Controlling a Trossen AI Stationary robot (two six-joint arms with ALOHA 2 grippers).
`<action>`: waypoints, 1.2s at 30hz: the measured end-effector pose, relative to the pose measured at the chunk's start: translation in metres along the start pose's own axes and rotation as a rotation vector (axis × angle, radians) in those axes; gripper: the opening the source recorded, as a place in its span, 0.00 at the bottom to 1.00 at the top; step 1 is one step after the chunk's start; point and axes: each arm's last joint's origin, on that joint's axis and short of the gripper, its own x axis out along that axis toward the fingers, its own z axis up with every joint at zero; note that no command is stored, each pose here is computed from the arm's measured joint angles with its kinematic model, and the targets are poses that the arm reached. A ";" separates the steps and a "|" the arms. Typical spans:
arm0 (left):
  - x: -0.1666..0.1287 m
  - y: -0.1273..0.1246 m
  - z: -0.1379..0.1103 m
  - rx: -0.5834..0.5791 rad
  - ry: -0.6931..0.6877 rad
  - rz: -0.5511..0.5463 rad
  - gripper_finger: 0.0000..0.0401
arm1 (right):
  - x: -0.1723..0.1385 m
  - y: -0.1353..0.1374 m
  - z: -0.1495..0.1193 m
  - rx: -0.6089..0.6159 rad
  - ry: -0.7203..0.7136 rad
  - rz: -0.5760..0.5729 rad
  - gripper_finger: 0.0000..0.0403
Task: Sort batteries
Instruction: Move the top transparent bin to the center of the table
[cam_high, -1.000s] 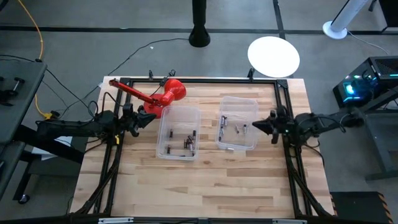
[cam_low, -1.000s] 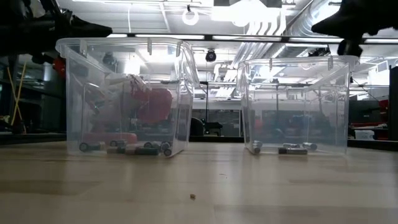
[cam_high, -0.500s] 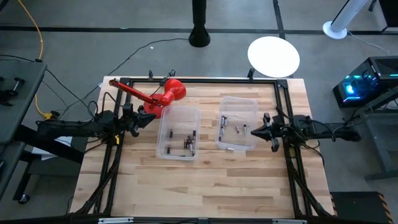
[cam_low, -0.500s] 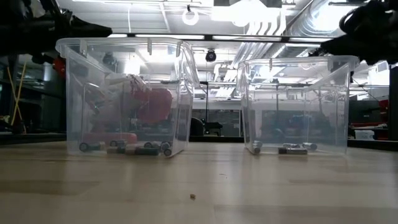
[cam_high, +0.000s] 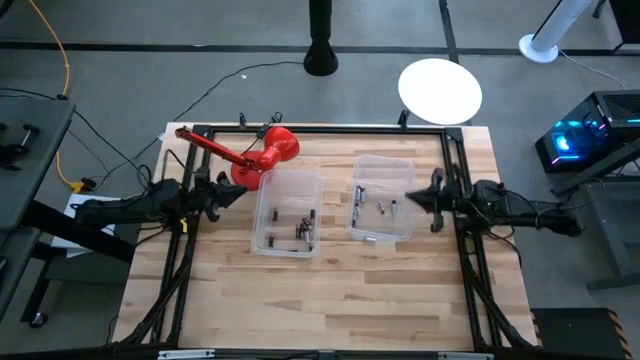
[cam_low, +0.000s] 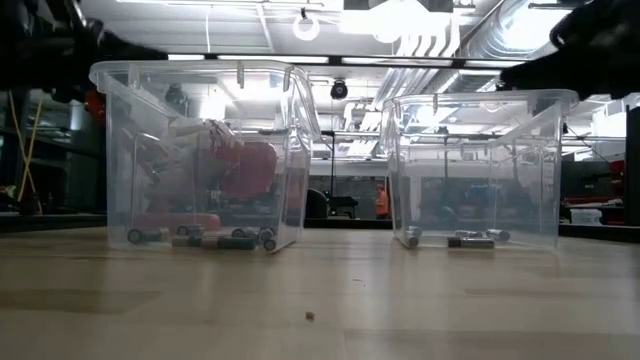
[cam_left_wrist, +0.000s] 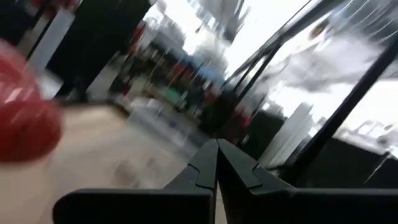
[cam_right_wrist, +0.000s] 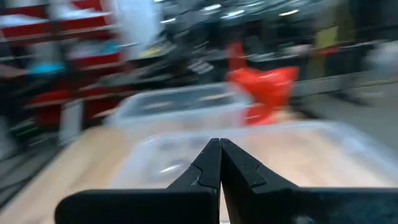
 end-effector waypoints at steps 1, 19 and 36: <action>-0.001 0.002 -0.003 0.005 0.032 0.022 0.00 | -0.001 -0.002 0.004 -0.003 -0.015 -0.063 0.00; -0.004 0.009 -0.014 0.022 0.163 0.079 0.00 | -0.011 -0.045 -0.017 0.168 0.174 -0.890 0.00; -0.004 0.010 -0.015 0.021 0.164 0.078 0.00 | 0.017 -0.039 -0.017 0.150 0.302 -0.226 0.00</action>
